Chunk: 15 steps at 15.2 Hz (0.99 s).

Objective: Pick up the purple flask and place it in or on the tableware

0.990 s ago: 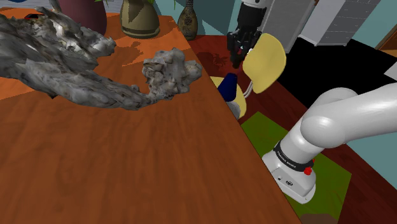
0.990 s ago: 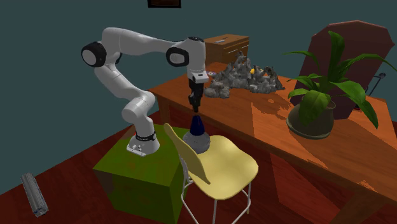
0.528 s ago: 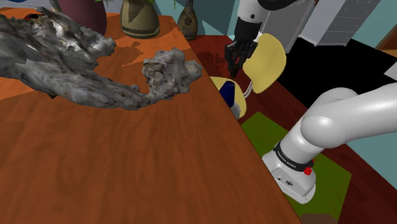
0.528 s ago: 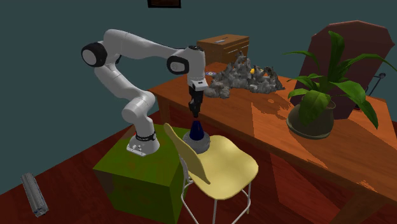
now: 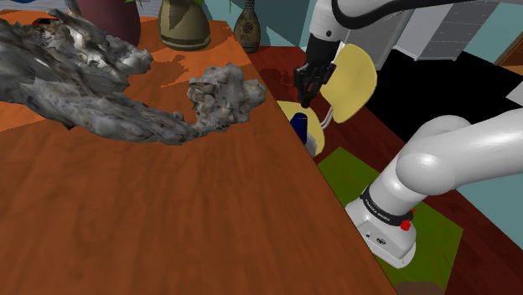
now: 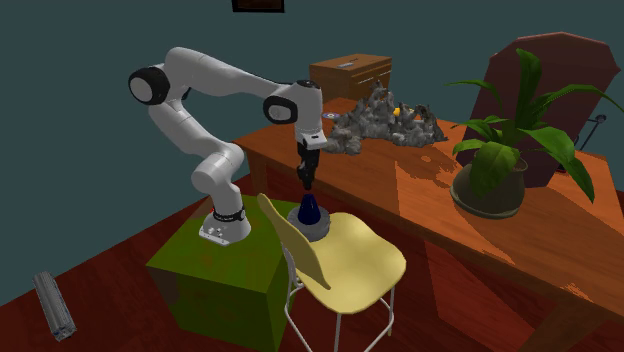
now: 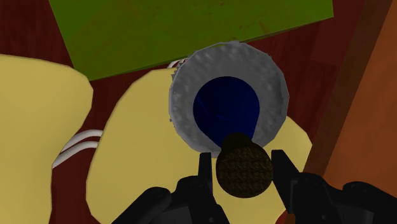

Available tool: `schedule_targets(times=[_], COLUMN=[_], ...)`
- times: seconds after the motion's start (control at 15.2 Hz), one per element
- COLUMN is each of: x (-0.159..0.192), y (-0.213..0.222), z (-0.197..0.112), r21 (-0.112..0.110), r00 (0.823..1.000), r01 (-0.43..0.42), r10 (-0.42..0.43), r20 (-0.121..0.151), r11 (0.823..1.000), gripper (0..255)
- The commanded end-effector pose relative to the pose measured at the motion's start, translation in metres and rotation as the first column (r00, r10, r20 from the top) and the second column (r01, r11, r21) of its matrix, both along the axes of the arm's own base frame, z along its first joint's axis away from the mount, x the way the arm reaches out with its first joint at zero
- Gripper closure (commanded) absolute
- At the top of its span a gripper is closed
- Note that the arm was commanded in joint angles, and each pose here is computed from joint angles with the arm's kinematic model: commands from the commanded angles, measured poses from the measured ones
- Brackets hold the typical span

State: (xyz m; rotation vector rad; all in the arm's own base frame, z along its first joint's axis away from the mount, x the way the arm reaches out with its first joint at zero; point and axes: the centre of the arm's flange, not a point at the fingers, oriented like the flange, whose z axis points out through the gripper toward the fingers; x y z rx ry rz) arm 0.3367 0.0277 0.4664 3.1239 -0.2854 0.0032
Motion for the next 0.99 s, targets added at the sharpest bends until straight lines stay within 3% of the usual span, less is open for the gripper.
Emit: schedule_targets(times=[0.0,0.13,0.2,0.53,0.79,0.92], x=[0.000,0.000,0.000,0.000,0.000,0.000], y=[0.000,0.000,0.000,0.000,0.000,0.000], z=[0.000,0.000,0.000,0.000,0.050,0.050], r21=[0.000,0.000,0.000,0.000,0.000,0.000], r00=[1.000,1.000,1.000,1.000,1.000,1.000], r01=[0.000,0.000,0.000,0.000,0.000,0.000], r10=[0.000,0.000,0.000,0.000,0.000,0.000], r20=[0.001,0.001,0.001,0.001,0.001,0.001], r11=[1.000,1.000,1.000,1.000,1.000,1.000], gripper=[255,255,0,0,0,0])
